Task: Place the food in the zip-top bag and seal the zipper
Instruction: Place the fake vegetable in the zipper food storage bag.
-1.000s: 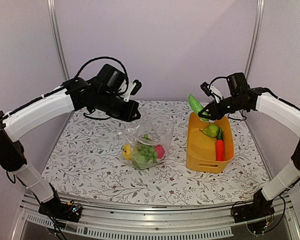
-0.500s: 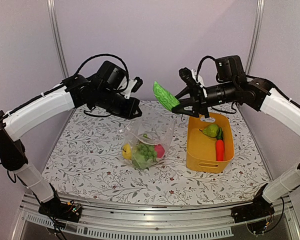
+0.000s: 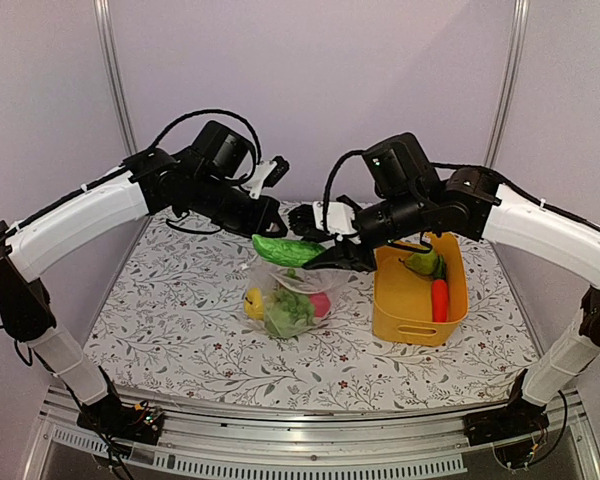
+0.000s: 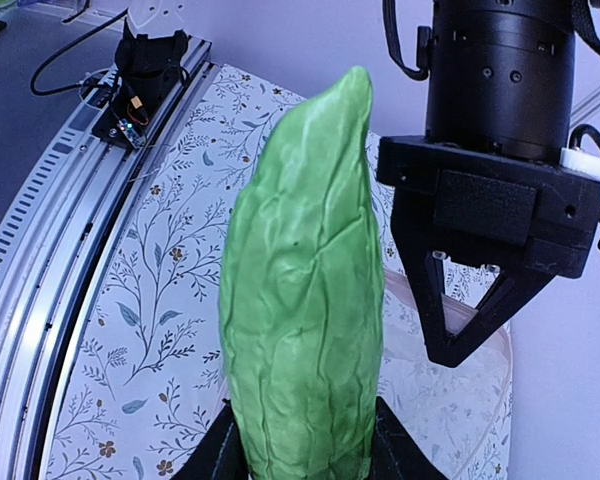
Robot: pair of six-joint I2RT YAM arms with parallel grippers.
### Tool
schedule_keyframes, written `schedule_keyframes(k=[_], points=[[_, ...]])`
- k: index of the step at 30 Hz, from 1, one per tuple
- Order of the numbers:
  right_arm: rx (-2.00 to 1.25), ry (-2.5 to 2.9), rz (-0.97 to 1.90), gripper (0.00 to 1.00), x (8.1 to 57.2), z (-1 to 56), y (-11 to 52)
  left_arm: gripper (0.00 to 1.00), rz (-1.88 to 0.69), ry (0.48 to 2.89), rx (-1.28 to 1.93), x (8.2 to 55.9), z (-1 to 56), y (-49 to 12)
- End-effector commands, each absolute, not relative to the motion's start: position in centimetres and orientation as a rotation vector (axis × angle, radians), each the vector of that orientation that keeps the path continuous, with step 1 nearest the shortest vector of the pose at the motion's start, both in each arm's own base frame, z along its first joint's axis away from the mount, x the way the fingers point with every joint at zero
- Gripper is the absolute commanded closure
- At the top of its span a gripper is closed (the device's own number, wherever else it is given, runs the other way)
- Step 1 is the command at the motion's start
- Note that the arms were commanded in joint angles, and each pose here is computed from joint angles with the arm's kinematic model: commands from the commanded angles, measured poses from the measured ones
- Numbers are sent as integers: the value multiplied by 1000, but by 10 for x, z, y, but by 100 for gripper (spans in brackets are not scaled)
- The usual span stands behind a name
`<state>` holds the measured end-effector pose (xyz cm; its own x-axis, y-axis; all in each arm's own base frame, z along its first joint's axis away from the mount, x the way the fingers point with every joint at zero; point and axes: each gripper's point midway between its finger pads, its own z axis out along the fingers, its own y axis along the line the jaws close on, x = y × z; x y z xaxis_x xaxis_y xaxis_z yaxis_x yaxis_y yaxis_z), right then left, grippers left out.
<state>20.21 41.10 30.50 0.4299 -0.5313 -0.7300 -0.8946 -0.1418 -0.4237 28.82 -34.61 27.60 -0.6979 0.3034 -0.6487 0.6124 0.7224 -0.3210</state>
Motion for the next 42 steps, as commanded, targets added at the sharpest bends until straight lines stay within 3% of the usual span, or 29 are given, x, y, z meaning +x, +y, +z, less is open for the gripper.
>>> schedule_keyframes(k=[1,20,27,32,42], points=[[-1815,1206,422,66,218,300,418,100,-737,2351,739,284,280,-344],[-1842,1312,197,64,257,242,421,100,-721,2355,737,280,276,-336],[-1847,1408,121,56,267,238,411,100,-710,2346,726,282,279,-333],[-1880,1429,181,39,252,246,409,100,-706,2351,714,286,277,-334],[-1993,1398,357,39,200,249,410,100,-701,2357,710,292,275,-338]])
